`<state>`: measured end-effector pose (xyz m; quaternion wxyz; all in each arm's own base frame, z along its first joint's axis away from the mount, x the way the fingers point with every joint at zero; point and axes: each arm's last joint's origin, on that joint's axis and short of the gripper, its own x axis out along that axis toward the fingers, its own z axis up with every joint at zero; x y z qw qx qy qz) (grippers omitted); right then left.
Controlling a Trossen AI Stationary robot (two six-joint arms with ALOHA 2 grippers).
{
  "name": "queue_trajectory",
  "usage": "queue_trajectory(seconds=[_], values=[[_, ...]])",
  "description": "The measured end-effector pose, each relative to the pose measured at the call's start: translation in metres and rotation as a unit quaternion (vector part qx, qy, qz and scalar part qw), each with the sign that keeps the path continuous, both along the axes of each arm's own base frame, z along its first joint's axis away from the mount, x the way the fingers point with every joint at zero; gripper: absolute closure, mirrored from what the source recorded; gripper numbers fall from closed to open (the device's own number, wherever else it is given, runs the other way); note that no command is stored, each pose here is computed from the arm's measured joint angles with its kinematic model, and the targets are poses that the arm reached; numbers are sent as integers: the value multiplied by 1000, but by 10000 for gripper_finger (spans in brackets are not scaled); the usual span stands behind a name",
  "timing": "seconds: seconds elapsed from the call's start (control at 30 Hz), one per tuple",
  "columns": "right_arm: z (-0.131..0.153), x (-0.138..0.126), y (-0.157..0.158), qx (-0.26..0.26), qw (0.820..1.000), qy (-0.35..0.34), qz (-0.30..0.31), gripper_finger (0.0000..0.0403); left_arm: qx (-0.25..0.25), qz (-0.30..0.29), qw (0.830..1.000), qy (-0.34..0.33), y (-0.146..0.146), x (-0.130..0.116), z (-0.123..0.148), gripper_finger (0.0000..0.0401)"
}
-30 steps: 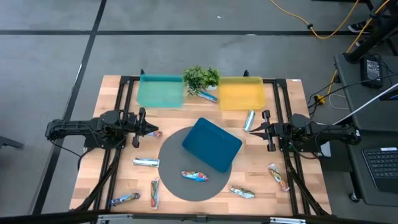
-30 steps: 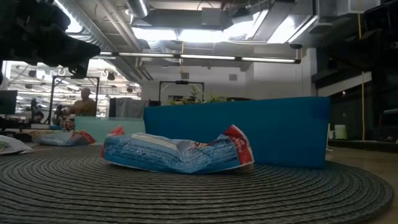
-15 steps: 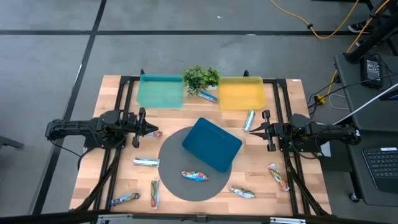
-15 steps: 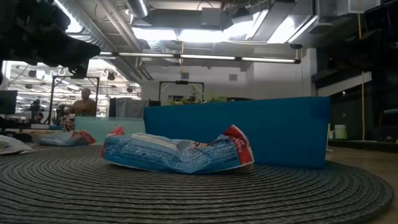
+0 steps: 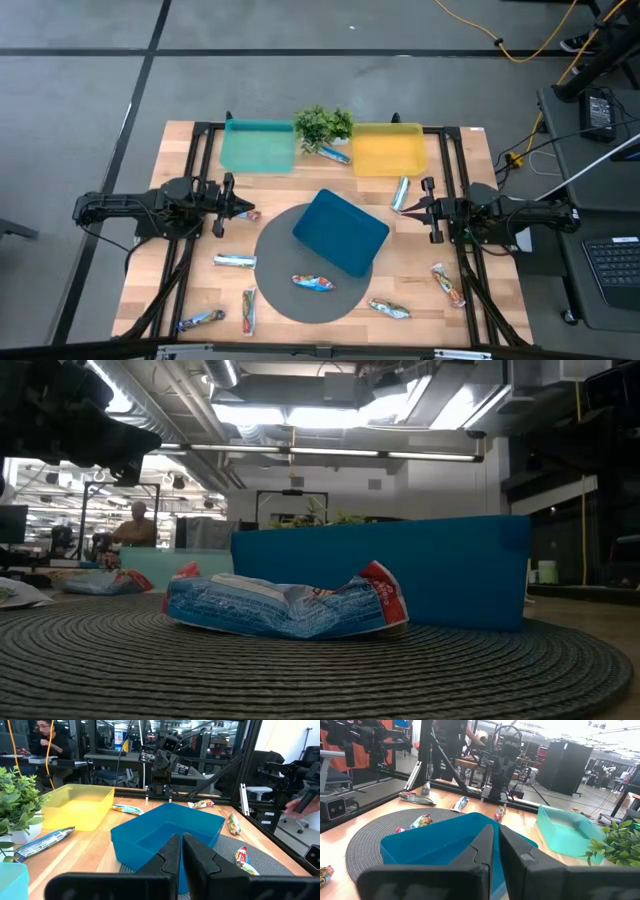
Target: Pick and place Granola Bars by type
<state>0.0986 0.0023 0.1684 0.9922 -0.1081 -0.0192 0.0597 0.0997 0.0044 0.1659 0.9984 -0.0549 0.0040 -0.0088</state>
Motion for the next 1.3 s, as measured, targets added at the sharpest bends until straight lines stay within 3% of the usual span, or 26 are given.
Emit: queue_trajectory(seconds=[0.17,0.33,0.57,0.8,1.1,1.2,1.3], values=[[0,0,0,1,1000,0,0,370,0,0,1000,0,0,0,0,391],[0,0,0,38,999,3,1,370,0,0,1000,0,0,0,0,393],[4,0,0,42,999,-16,2,370,1,0,1000,0,0,0,0,389],[4,0,0,40,999,-16,2,370,39,7,999,0,0,0,0,391],[4,0,0,40,999,-17,2,370,36,13,999,-5,1,0,1,390],[5,0,0,67,998,-20,3,370,16,22,999,-17,1,0,3,392],[7,0,-3,121,991,-25,-43,370,-10,31,999,-32,2,0,6,393]])
